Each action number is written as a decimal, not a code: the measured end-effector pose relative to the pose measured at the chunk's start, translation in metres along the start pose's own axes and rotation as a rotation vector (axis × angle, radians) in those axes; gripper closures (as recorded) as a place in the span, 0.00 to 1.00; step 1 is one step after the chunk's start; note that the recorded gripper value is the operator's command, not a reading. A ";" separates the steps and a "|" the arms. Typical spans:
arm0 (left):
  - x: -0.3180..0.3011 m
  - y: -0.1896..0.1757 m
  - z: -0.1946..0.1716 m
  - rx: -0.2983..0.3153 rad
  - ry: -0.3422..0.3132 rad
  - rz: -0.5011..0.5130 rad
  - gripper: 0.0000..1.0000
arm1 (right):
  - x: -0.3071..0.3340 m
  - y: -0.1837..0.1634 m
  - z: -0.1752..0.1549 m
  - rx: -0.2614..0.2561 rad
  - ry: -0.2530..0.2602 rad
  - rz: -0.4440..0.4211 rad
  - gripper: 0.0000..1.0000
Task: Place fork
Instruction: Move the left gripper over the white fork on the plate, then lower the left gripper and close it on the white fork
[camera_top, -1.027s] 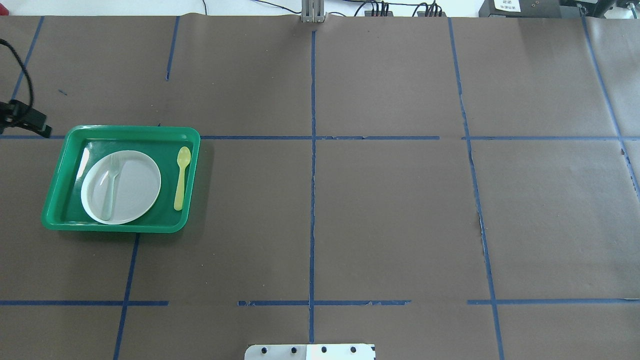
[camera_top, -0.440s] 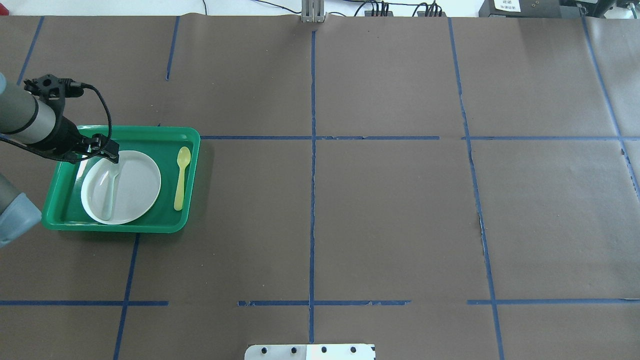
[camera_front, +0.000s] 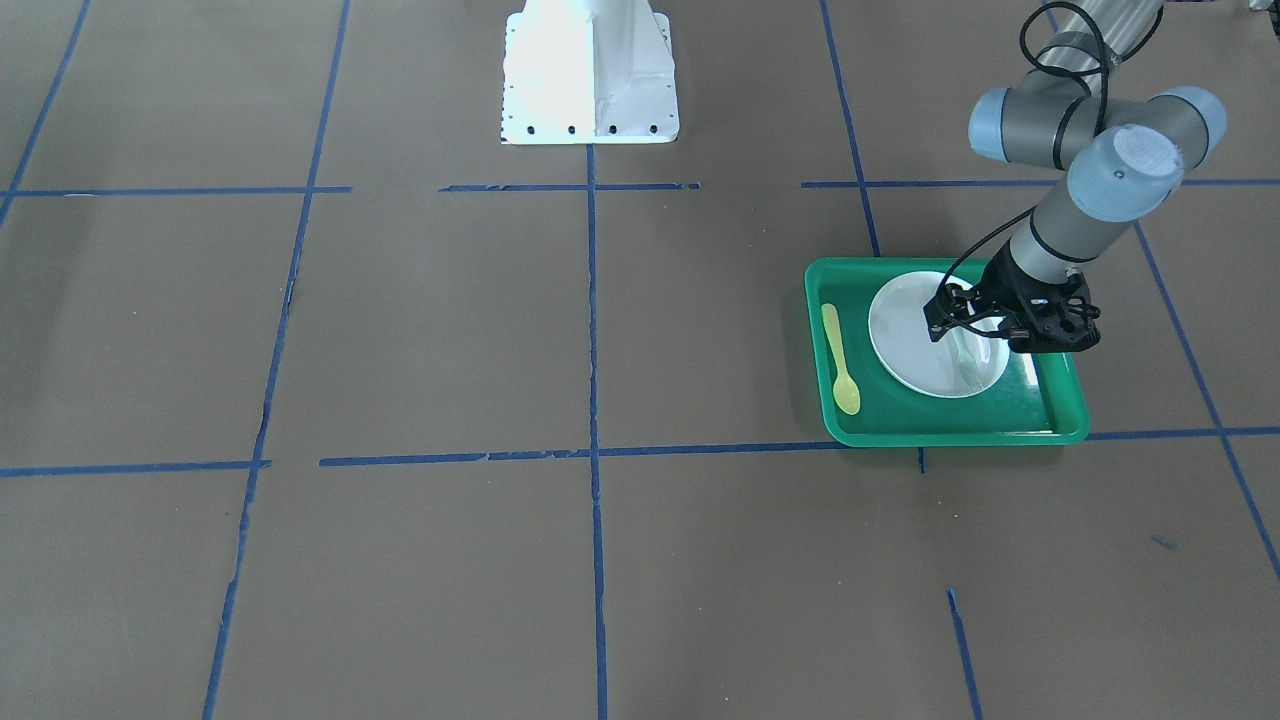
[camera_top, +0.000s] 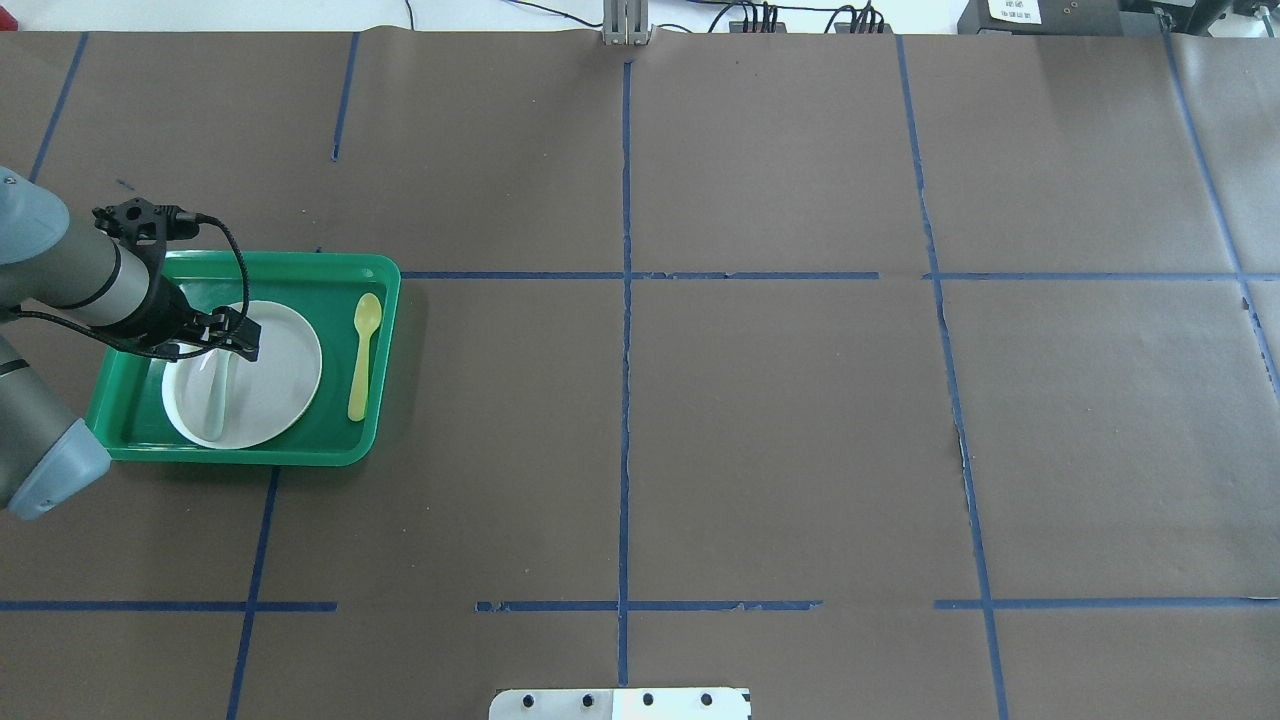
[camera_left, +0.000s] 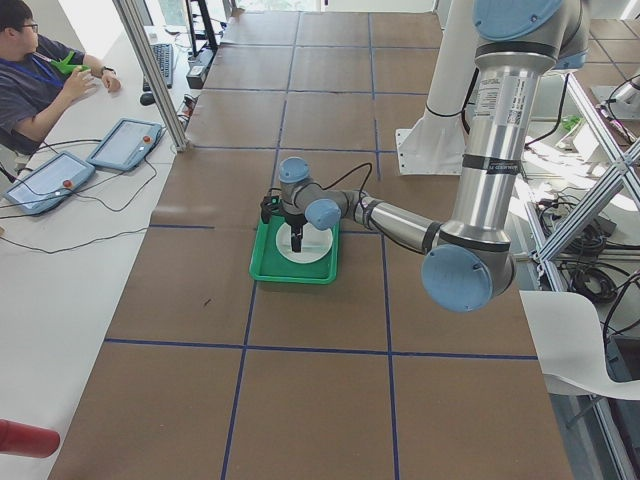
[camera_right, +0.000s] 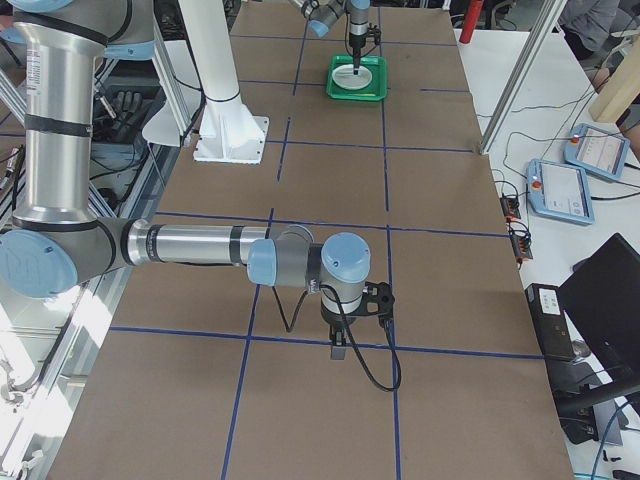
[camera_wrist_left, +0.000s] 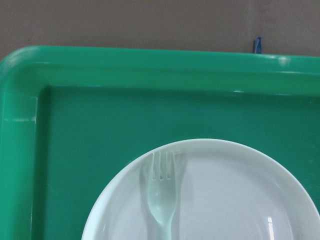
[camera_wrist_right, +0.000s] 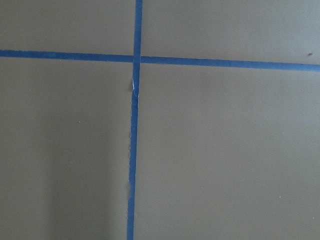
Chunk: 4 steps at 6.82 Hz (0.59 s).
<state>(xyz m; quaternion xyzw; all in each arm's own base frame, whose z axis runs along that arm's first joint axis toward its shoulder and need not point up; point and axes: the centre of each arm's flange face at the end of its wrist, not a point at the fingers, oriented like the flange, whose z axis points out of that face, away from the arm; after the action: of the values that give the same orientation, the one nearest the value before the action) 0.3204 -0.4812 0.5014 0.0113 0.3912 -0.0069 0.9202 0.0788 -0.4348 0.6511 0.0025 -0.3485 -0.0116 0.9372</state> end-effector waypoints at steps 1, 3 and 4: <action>0.003 0.004 0.009 -0.014 -0.005 0.008 0.00 | 0.000 0.000 0.000 0.000 0.000 0.000 0.00; 0.006 0.007 0.016 -0.027 -0.008 0.018 0.26 | 0.000 0.000 0.000 0.000 0.000 -0.001 0.00; 0.006 0.008 0.017 -0.028 -0.008 0.017 0.41 | 0.000 0.000 0.000 0.000 0.000 0.000 0.00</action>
<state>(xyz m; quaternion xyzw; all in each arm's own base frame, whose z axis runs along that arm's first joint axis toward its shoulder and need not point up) 0.3369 -0.4738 0.5084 0.0020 0.3874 0.0065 0.9219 0.0787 -0.4348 0.6511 0.0026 -0.3485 -0.0118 0.9372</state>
